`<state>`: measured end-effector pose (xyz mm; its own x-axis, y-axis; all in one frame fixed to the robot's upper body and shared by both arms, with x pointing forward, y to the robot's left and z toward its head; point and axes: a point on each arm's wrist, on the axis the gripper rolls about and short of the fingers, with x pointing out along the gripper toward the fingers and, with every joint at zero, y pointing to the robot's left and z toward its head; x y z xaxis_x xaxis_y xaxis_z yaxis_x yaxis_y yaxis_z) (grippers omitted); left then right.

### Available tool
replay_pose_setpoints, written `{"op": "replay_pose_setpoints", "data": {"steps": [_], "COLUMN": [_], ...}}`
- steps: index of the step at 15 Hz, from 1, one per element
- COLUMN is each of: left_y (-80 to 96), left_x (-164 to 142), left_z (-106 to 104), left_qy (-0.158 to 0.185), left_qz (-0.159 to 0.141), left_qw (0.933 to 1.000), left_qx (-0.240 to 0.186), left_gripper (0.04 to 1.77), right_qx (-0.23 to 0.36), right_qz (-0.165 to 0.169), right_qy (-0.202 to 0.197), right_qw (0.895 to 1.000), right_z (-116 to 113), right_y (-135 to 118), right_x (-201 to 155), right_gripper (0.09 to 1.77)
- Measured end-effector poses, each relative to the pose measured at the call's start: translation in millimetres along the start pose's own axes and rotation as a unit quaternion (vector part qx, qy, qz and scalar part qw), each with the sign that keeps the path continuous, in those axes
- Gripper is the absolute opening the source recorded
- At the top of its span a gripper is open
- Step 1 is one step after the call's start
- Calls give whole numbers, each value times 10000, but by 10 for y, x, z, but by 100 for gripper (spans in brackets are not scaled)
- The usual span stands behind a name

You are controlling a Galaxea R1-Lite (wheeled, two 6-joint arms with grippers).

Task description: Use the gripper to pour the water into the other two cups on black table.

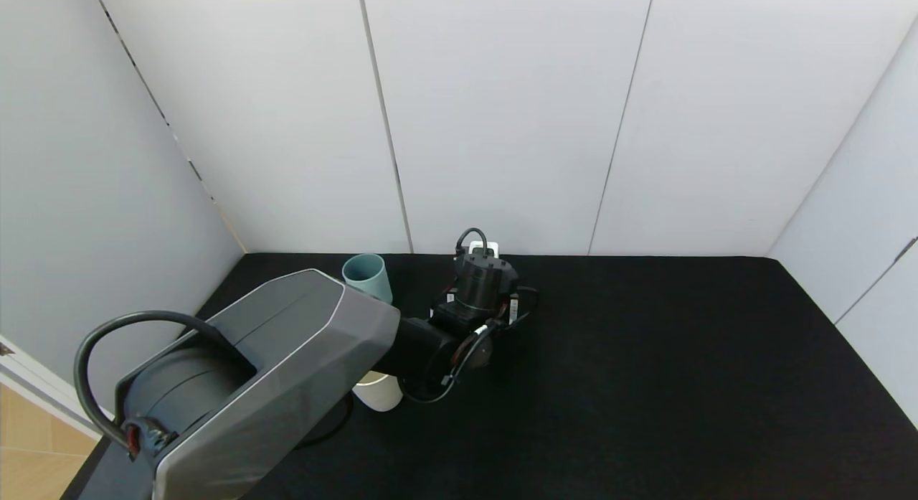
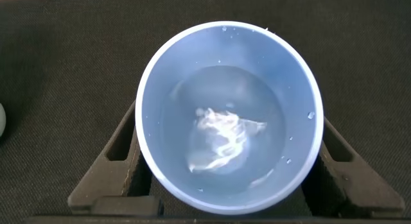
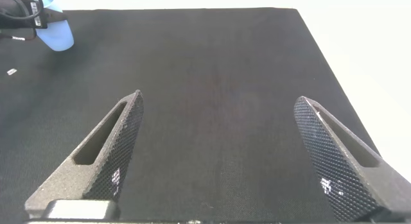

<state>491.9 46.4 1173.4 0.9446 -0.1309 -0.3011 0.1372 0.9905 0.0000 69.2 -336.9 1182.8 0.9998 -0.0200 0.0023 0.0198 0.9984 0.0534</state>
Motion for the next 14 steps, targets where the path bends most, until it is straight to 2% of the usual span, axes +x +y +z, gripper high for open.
{"op": "replay_pose_setpoints", "data": {"steps": [6,10,14], "left_y": [-2,60,178], "left_x": [-88,-213,-422], "left_z": [148,378,706], "left_qy": [-30,-77,-196], "left_qz": [-27,-2,40], "left_qw": [10000,10000,9998], "left_qx": [28,7,-19], "left_gripper": [126,126,126], "right_qx": [-1,0,0], "right_qz": [2,0,2], "right_qy": [0,0,0], "right_qw": [10000,10000,10000], "right_z": [0,0,0], "right_y": [0,0,0], "right_x": [0,0,0], "right_gripper": [171,171,171]}}
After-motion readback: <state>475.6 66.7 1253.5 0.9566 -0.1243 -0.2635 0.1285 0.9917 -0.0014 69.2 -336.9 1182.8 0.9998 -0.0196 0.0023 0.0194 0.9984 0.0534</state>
